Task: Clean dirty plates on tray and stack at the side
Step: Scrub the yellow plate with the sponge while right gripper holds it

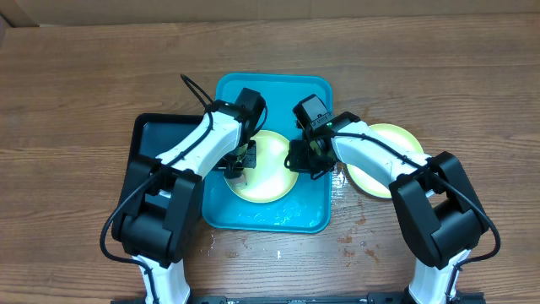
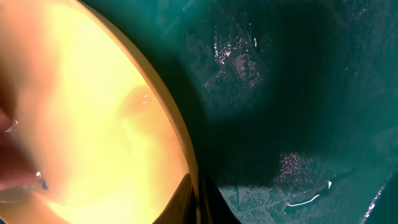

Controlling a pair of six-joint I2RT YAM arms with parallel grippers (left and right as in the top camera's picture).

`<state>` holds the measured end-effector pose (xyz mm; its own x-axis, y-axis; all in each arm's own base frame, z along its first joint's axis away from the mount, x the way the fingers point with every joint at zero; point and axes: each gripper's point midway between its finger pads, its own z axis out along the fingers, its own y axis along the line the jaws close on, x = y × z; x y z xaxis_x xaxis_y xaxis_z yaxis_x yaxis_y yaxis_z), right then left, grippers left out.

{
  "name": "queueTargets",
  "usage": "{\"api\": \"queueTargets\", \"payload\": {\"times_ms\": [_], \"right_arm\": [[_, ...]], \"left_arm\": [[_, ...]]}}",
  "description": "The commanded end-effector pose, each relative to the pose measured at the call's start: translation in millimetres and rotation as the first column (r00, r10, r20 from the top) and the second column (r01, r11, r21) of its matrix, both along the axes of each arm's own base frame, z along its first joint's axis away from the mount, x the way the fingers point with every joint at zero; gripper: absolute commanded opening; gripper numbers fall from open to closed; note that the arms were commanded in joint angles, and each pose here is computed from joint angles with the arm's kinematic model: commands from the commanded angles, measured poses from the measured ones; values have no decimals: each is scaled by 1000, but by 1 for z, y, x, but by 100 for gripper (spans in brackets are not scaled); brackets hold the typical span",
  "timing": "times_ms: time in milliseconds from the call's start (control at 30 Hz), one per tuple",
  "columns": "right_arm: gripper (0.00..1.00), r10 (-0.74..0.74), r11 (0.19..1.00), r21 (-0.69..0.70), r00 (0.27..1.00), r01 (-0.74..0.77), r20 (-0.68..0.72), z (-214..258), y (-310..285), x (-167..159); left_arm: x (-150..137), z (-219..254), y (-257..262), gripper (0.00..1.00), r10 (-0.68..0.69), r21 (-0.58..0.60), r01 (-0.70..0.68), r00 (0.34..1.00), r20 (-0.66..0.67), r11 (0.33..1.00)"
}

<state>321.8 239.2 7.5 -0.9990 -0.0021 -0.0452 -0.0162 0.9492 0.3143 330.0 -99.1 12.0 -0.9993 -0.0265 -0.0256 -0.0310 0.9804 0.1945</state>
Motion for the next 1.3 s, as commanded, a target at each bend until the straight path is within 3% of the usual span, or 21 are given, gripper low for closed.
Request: {"api": "queueTargets", "payload": {"times_ms": [0, 67, 133, 200, 300, 400, 567, 667, 767, 867, 967, 1133, 1267], "right_arm": [[4, -14, 999, -46, 1000, 13, -8, -8, -9, -1], [4, -14, 999, -46, 1000, 13, -9, -8, -9, -1], [4, -14, 999, -47, 1000, 13, -9, -8, -9, -1], [4, -13, 999, -47, 1000, 13, -9, -8, -9, -1], [4, -13, 999, -47, 1000, 13, -10, -8, -9, -1], [4, -13, 999, -47, 1000, 13, -10, -8, -9, -1], [4, -14, 999, -49, 1000, 13, -13, -9, -10, -2], [4, -14, 999, -49, 1000, 13, -13, -9, -10, -2], [4, -14, 999, -49, 1000, 13, -13, -9, -10, -2], [4, -14, 999, -49, 1000, 13, -13, -9, -10, -2], [4, -14, 999, -49, 1000, 13, -13, -9, -10, -2], [4, -14, 999, -49, 1000, 13, -13, -9, -10, -2], [4, -14, 999, -49, 1000, 13, -13, -9, -10, -2]], "left_arm": [[4, -6, 42, 4, 30, 191, -31, 1000, 6, 981], [3, -13, 19, 4, 31, 55, -29, 999, -23, 998], [0, -19, -19, 4, -14, -163, 3, 998, -66, 987], [-4, -17, -70, 4, -86, -424, 41, 992, -88, 905], [-9, -7, -126, 4, -156, -661, 71, 985, -71, 747], [-17, -6, -158, 4, -209, -731, 103, 976, -55, 675], [-30, -11, -167, 4, -199, -729, 52, 973, -118, 683], [-36, -13, -156, 4, -167, -704, -5, 970, -175, 710], [-41, -23, -128, 4, -111, -602, -51, 967, -230, 797], [-44, -35, -81, 4, -25, -389, -77, 968, -250, 918], [-42, -39, -33, 4, 52, -141, -84, 975, -218, 986], [-32, -28, 26, 4, 101, 193, -79, 989, -107, 978], [-21, -13, 51, 4, 106, 343, -91, 994, -26, 935]]}}
